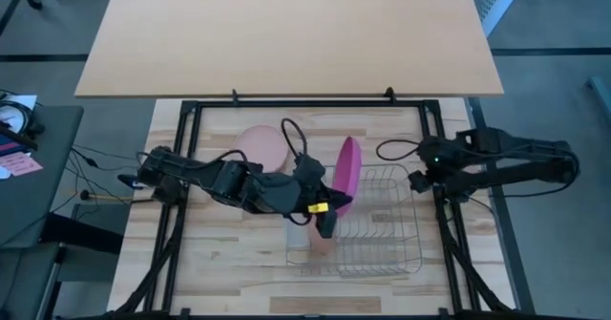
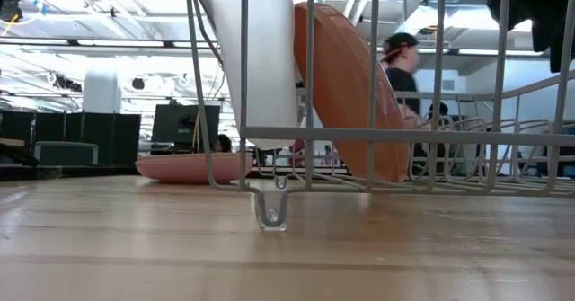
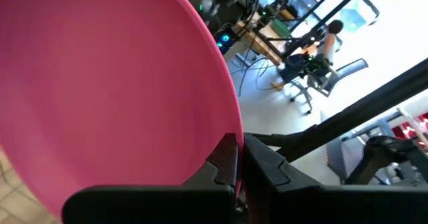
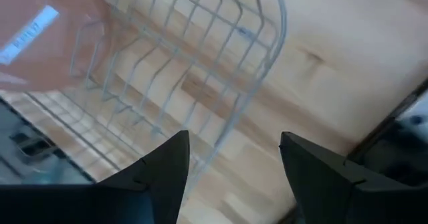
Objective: Sort dishes
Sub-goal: Put the pink plate in the dish rack
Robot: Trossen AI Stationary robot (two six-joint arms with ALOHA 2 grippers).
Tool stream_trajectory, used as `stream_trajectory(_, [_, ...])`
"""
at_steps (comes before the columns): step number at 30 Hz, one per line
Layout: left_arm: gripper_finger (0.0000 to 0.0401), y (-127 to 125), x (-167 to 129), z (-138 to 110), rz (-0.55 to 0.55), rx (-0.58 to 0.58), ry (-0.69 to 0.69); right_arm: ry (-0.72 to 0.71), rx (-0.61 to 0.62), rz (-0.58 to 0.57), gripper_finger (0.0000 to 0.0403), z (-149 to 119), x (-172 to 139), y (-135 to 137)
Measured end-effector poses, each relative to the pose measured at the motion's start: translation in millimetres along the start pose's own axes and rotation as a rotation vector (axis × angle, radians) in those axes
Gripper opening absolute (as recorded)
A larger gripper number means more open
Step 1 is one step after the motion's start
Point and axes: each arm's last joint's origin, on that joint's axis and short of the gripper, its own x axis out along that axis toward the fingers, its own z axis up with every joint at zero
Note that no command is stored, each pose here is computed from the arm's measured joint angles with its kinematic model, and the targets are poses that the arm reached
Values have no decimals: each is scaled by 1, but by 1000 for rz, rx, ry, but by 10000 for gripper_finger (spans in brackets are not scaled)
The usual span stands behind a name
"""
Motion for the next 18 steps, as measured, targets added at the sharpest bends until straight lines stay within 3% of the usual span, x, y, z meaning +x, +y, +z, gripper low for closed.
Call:
stream_trajectory(7, [0,12,-12,20,24,15,17,65,117,-10,213,-15,20,-3])
stream_trajectory(18, [0,26,-17,42,29,53,21,21,137,-4,65,-23,47,12])
